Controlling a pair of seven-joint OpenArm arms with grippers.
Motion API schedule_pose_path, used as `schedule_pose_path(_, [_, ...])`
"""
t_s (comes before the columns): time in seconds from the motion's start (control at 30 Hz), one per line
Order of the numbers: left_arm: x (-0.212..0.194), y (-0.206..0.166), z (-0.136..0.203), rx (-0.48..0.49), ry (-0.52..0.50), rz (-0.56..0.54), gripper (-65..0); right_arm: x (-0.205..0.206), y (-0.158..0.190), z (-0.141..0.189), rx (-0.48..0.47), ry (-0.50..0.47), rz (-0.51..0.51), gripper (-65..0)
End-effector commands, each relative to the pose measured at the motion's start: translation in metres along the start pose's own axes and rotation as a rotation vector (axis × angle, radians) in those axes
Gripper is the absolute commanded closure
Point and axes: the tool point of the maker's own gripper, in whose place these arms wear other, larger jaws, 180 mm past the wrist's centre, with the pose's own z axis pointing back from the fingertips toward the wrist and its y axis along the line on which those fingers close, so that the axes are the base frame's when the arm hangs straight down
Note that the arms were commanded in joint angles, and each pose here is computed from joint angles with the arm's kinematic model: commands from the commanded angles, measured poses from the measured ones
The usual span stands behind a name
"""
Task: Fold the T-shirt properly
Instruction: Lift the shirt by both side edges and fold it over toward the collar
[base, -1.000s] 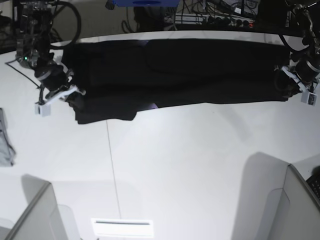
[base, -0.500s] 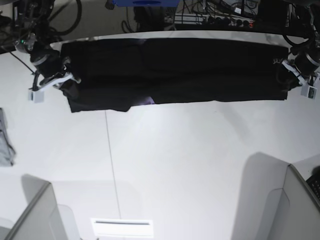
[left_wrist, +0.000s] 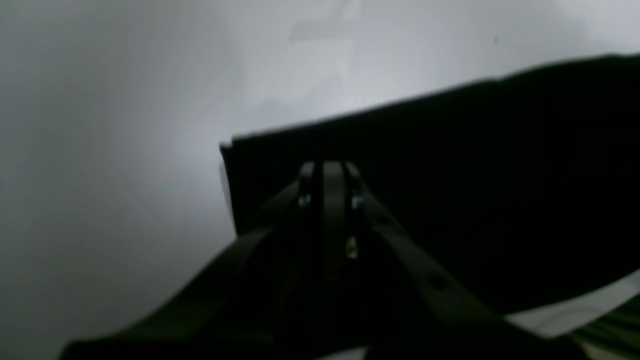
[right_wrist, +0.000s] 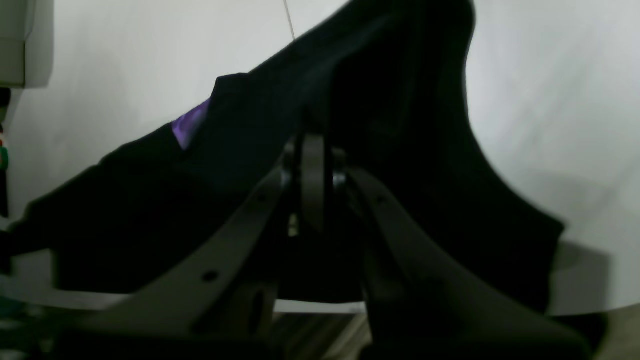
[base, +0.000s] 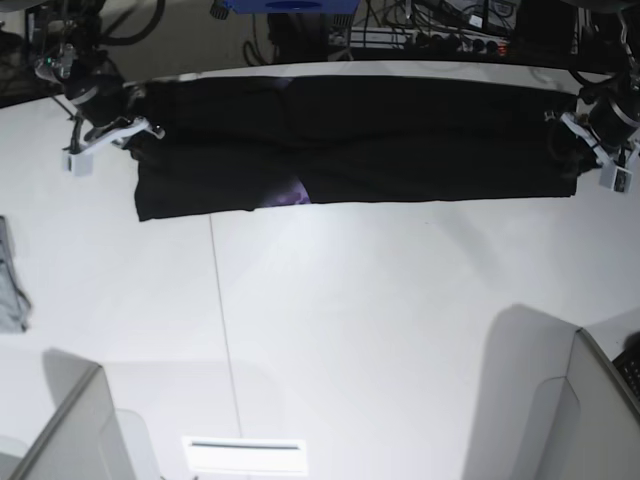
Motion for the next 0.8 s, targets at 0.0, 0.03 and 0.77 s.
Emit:
schedule_pose_path(0.0, [0.014, 0.003, 0.005, 0.002, -0.039, -0.027, 0.0, 0.008, 0.004, 0.006, 0.025, -0.029, -0.005, 0.0])
schedule_pose_path(0.03, [0.01, 0.002, 0.006, 0.0, -0.03, -0.025, 0.0, 0.009, 0.005, 0.008, 0.034, -0.033, -0.022, 0.0])
schedule_pose_path(0.77, [-0.025, 0.002, 0.011, 0.026, 0.08, -0.049, 0.0, -0.01, -0.028, 0.005, -0.161, -0.014, 0.092, 0.0])
